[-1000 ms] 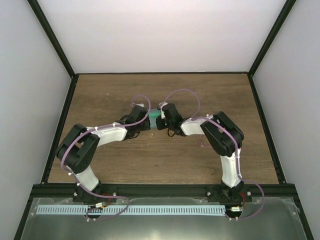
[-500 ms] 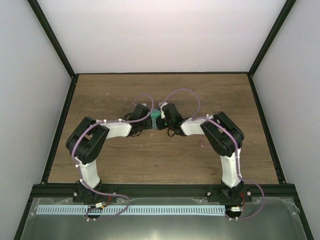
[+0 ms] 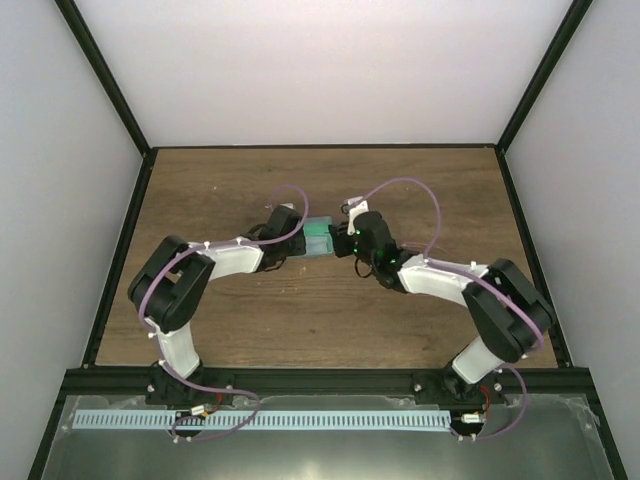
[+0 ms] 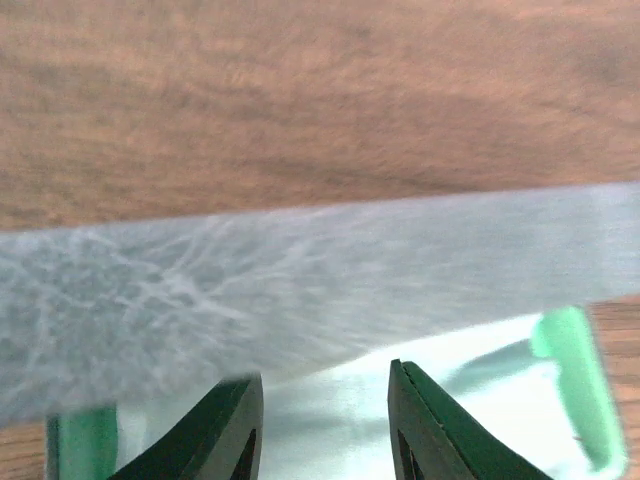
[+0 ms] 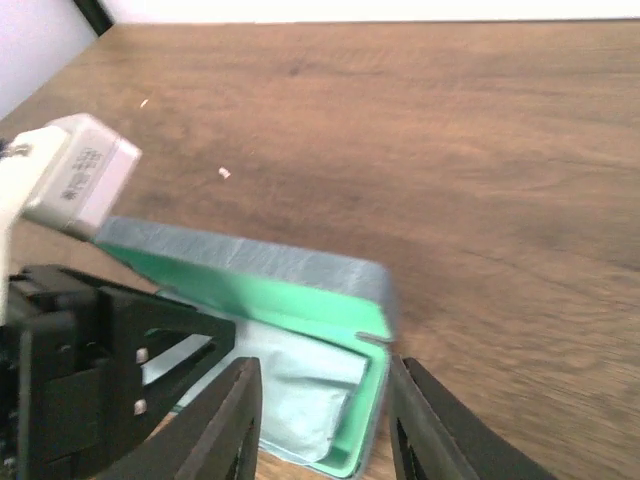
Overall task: Organize the sunglasses
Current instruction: Place the glasses cleaning cloth in the sunglasses case, then move the sunglasses to the center of the board.
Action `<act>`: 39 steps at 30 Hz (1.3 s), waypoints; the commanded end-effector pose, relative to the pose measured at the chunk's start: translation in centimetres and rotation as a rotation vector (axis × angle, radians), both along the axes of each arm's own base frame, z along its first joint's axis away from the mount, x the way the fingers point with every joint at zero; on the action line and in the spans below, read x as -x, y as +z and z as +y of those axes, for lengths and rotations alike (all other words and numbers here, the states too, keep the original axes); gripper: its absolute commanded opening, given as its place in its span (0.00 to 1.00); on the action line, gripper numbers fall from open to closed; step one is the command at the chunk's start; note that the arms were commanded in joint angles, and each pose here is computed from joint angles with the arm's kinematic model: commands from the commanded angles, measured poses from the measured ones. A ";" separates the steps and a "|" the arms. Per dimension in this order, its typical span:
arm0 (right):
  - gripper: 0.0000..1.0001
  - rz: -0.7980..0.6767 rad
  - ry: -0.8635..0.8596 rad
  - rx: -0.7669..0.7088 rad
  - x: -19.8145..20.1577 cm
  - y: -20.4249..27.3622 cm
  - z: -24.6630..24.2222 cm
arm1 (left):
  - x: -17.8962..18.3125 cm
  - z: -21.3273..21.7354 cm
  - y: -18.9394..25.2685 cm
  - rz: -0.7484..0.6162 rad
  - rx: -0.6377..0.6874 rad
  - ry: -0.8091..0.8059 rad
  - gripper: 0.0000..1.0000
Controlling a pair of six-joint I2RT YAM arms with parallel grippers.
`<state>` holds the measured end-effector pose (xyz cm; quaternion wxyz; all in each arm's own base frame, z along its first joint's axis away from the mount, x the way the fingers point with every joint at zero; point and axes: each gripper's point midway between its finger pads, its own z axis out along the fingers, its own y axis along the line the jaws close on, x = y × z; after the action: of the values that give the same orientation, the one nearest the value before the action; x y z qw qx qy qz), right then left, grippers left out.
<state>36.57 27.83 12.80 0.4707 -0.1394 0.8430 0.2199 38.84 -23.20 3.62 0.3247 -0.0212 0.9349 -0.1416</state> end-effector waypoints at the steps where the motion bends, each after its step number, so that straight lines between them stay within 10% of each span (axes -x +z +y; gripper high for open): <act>1: 0.42 -0.051 -0.207 0.055 -0.6 1.1 -4.5 | 0.4 -1.7 5.2 -0.123 0.025 -0.007 0.39; 18: 0.61 0.093 -0.573 0.177 6.1 -0.8 -16.3 | 8.8 -5.0 8.4 -0.240 0.170 -0.111 0.44; 24: 0.66 0.189 -0.546 0.177 4.8 -1.7 -17.7 | 9.8 -8.4 9.8 -0.256 0.232 -0.227 0.75; 39: 0.33 0.263 -0.536 0.247 2.6 -4.5 -18.3 | 9.8 -10.3 8.3 -0.227 0.231 -0.266 0.77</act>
<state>33.13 9.34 8.15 0.3761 0.0626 0.9245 -0.0012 28.85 -32.43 11.69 0.4023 0.0790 0.8700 -0.2738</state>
